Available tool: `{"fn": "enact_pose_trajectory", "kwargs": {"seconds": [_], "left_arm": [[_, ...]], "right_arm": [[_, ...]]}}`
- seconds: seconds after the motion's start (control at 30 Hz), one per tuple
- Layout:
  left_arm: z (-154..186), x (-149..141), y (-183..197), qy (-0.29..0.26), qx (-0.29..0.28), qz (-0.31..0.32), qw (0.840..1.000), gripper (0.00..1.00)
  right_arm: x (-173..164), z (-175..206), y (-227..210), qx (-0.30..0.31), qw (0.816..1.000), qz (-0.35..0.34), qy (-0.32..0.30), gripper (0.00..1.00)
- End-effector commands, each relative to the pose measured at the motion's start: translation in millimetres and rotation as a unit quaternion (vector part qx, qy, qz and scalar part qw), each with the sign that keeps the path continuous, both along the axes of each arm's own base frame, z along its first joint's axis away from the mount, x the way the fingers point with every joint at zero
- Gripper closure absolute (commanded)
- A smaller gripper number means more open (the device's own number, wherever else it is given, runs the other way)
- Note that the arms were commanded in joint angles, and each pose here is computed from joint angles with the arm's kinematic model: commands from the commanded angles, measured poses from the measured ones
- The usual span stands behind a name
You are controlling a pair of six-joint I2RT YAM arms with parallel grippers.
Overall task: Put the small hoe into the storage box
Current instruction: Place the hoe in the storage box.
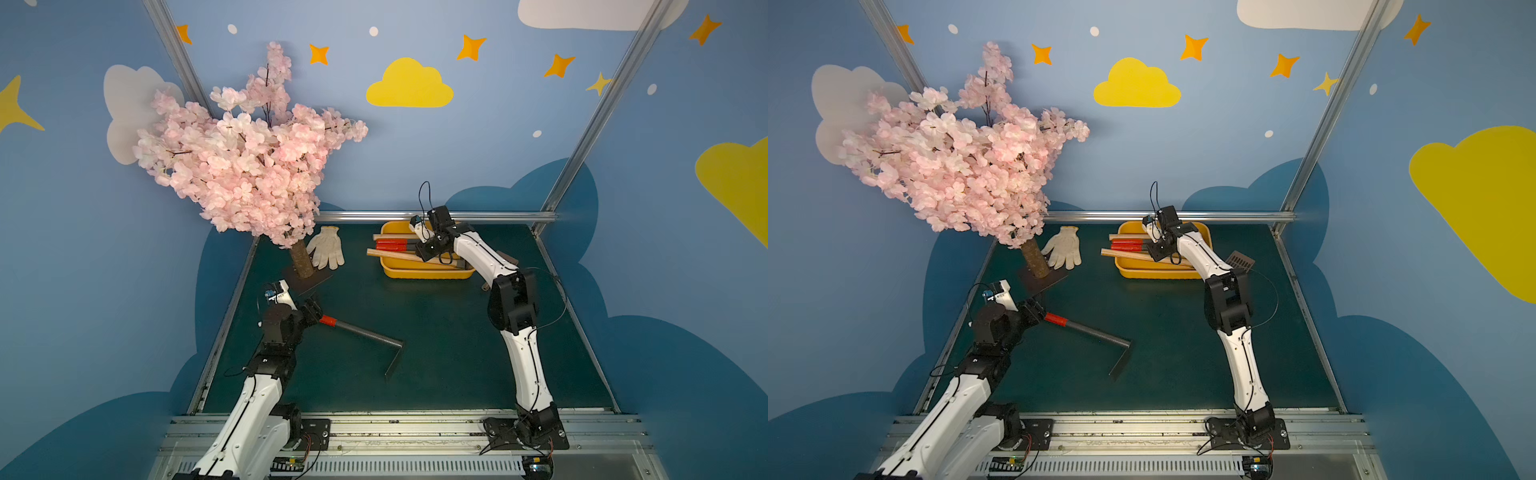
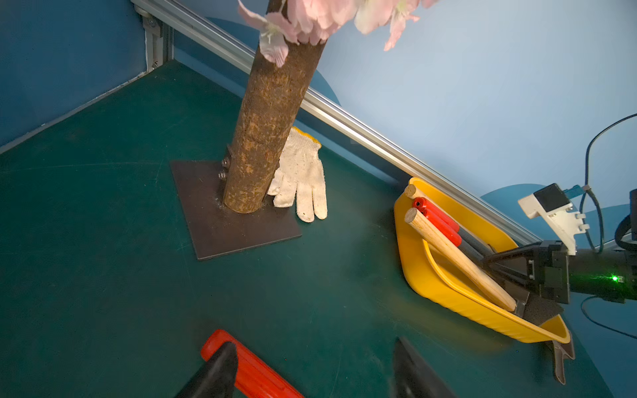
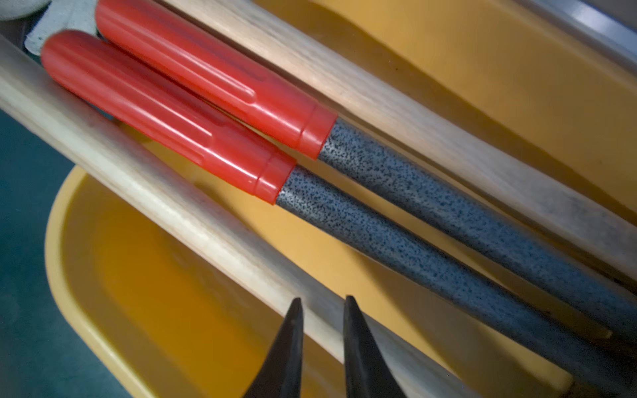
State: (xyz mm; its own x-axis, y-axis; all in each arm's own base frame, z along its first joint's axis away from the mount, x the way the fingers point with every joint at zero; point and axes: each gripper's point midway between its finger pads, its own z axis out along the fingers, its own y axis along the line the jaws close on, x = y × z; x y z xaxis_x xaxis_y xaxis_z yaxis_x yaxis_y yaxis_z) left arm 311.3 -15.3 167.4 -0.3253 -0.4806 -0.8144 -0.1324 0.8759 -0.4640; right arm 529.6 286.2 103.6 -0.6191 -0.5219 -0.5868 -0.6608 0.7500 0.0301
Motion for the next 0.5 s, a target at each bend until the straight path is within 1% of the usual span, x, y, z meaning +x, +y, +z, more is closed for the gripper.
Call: {"fn": "enact_pose_trajectory", "kwargs": {"seconds": [0.0,0.3,0.47], "left_arm": [[0,-1,1,-0.002,0.006,-0.001,1.000,0.29],[-2,0,1,0.001,0.006,-0.001,1.000,0.29],[-1,-1,2,0.001,0.008,0.001,1.000,0.29]], "right_arm": [[4,-8,5,0.003,1.000,-0.003,0.001,0.78],[12,-30,5,-0.012,1.000,-0.001,0.003,0.80],[14,-42,8,-0.018,1.000,0.015,0.014,0.83]]}}
